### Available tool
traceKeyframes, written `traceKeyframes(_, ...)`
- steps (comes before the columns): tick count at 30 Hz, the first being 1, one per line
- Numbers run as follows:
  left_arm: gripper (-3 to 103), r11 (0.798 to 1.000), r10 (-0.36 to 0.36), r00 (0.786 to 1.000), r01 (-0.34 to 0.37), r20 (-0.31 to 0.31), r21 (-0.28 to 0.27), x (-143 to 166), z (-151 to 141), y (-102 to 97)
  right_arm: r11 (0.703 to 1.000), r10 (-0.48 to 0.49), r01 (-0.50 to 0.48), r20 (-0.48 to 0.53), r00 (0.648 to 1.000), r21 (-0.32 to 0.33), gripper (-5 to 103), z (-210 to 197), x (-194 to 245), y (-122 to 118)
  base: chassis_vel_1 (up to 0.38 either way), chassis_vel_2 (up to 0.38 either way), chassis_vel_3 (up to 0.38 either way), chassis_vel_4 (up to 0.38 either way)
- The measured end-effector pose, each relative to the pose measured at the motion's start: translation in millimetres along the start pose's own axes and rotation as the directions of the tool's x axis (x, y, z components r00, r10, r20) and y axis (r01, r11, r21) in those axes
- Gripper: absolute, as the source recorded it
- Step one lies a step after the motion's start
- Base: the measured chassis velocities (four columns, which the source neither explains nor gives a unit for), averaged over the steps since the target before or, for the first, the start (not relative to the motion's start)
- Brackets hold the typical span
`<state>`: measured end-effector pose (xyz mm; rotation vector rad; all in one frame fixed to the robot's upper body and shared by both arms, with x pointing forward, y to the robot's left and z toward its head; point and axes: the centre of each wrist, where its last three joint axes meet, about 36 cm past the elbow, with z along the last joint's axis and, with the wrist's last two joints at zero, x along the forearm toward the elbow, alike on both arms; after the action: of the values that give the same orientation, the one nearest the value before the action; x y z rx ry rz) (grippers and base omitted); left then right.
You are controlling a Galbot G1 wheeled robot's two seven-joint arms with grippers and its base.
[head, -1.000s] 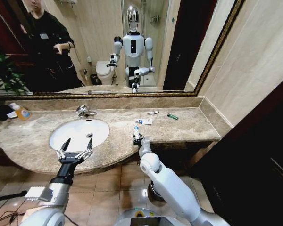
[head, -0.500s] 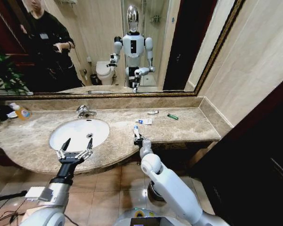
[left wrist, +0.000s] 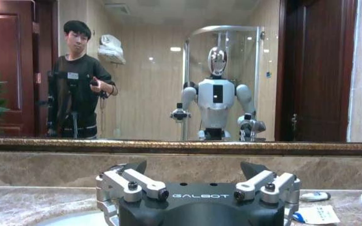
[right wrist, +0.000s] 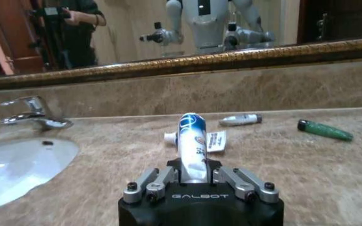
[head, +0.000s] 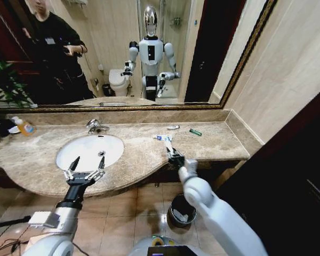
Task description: Pick up the trash from the sink and place it in the trash bin.
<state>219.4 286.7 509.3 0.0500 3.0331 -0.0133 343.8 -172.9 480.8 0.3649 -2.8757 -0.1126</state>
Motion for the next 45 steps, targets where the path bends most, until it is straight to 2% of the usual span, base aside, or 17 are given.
traceKeyframes(5, 100, 1.000, 0.000, 1.000, 0.000, 0.000, 0.000, 0, 0, 0.0, 1.000, -0.026, 0.025, -0.022, 0.999, -0.006, 24, 8, 29, -17, 0.000, 0.000, 0.000, 0.000)
traceKeyframes(8, 100, 1.000, 0.000, 1.000, 0.000, 0.000, 0.000, 0, 0, 0.0, 0.999, -0.053, 0.052, -0.062, 0.997, -0.012, 24, 22, 57, -36, 0.000, 0.000, 0.000, 0.000)
traceKeyframes(12, 100, 1.000, 0.000, 1.000, 0.000, 0.000, 0.000, 0, 0, 0.0, 1.000, -0.023, 0.022, -0.084, 0.996, -0.010, 24, 41, 67, -41, 0.000, 0.000, 0.000, 0.000)
traceKeyframes(17, 100, 1.000, 0.000, 1.000, 0.000, 0.000, 0.000, 0, 0, 0.0, 0.999, 0.036, -0.038, -0.184, 0.982, -0.004, 24, 109, 68, -54, 0.000, 0.000, 0.000, 0.000)
traceKeyframes(20, 100, 1.000, 0.000, 1.000, 0.000, 0.000, 0.000, 0, 0, 0.0, 1.000, 0.013, -0.011, -0.225, 0.974, 0.012, 24, 154, 64, -70, 0.000, 0.000, 0.000, 0.000)
traceKeyframes(21, 100, 1.000, 0.000, 1.000, 0.000, 0.000, 0.000, 0, 0, 0.0, 1.000, 0.013, -0.011, -0.225, 0.974, 0.012, 24, 154, 64, -70, 0.000, 0.000, 0.000, 0.000)
traceKeyframes(23, 100, 1.000, 0.000, 1.000, 0.000, 0.000, 0.000, 0, 0, 0.0, 0.999, -0.005, 0.017, -0.266, 0.964, 0.045, 24, 192, 61, -86, 0.000, 0.000, 0.000, 0.000)
traceKeyframes(24, 100, 1.000, 0.000, 1.000, 0.000, 0.000, 0.000, 0, 0, 0.0, 0.999, -0.005, 0.017, -0.266, 0.964, 0.045, 24, 192, 61, -86, 0.000, 0.000, 0.000, 0.000)
traceKeyframes(28, 100, 1.000, 0.000, 1.000, 0.000, 0.000, 0.000, 0, 0, 0.0, 0.998, 0.008, 0.010, -0.313, 0.950, 0.057, 24, 241, 51, -91, 0.000, 0.000, 0.000, 0.000)
traceKeyframes(30, 100, 1.000, 0.000, 1.000, 0.000, 0.000, 0.000, 0, 0, 0.0, 0.998, 0.010, 0.008, -0.316, 0.949, 0.058, 24, 246, 49, -91, 0.000, 0.000, 0.000, 0.000)
traceKeyframes(32, 100, 1.000, 0.000, 1.000, 0.000, 0.000, 0.000, 0, 0, 0.0, 0.998, 0.024, -0.005, -0.347, 0.938, 0.055, 24, 284, 36, -88, 0.000, 0.000, 0.000, 0.000)
traceKeyframes(33, 100, 1.000, 0.000, 1.000, 0.000, 0.000, 0.000, 0, 0, 0.0, 0.998, 0.024, -0.005, -0.347, 0.938, 0.055, 24, 284, 36, -88, 0.000, 0.000, 0.000, 0.000)
traceKeyframes(35, 100, 1.000, 0.000, 1.000, 0.000, 0.000, 0.000, 0, 0, 0.0, 0.998, 0.030, -0.006, -0.373, 0.928, 0.066, 24, 310, 28, -86, 0.000, 0.000, 0.000, 0.000)
traceKeyframes(39, 100, 1.000, 0.000, 1.000, 0.000, 0.000, 0.000, 0, 0, 0.0, 0.998, 0.041, -0.016, -0.406, 0.913, 0.066, 24, 335, 22, -84, 0.000, 0.000, 0.000, 0.000)
traceKeyframes(45, 100, 1.000, 0.000, 1.000, 0.000, 0.000, 0.000, 0, 0, 0.0, 0.993, 0.115, -0.090, -0.436, 0.893, 0.078, 24, 375, 1, -80, 0.000, 0.000, 0.000, 0.000)
